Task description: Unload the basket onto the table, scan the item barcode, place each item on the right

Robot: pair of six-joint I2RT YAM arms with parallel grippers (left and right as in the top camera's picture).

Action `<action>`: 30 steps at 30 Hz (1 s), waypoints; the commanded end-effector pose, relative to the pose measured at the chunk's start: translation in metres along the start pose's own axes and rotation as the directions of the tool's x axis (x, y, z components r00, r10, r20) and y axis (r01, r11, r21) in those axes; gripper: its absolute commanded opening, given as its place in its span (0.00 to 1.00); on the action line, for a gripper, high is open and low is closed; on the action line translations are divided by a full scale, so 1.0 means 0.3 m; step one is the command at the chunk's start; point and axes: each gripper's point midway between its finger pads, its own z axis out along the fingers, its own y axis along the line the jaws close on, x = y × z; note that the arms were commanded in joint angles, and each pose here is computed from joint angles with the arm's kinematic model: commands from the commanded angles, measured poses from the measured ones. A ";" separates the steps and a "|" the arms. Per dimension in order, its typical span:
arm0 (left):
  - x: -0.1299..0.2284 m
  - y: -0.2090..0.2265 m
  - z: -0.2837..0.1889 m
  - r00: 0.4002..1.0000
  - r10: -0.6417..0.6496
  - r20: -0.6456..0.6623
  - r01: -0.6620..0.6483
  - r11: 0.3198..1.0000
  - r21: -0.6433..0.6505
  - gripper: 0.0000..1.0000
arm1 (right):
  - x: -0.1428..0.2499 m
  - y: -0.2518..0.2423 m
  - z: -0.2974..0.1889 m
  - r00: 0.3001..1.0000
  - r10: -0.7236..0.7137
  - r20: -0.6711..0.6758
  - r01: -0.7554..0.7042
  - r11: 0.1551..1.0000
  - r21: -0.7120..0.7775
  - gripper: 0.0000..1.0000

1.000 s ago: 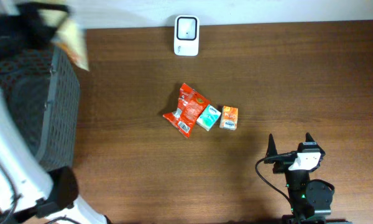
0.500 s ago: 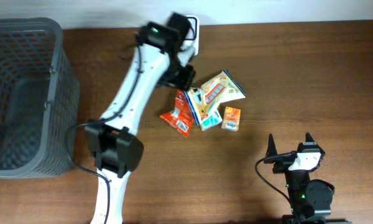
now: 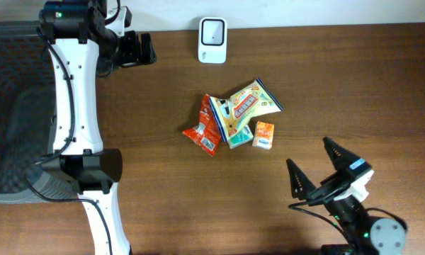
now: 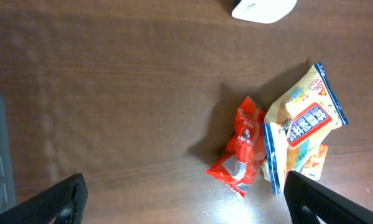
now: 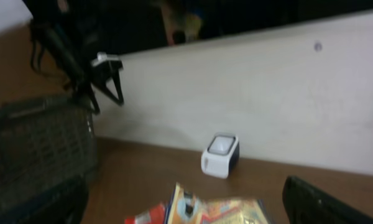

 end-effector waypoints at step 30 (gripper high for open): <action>-0.031 0.019 -0.007 0.997 -0.071 0.043 0.072 0.997 -0.020 0.99 | 0.556 0.011 0.916 0.346 0.177 -0.922 0.054 0.977 0.208 0.04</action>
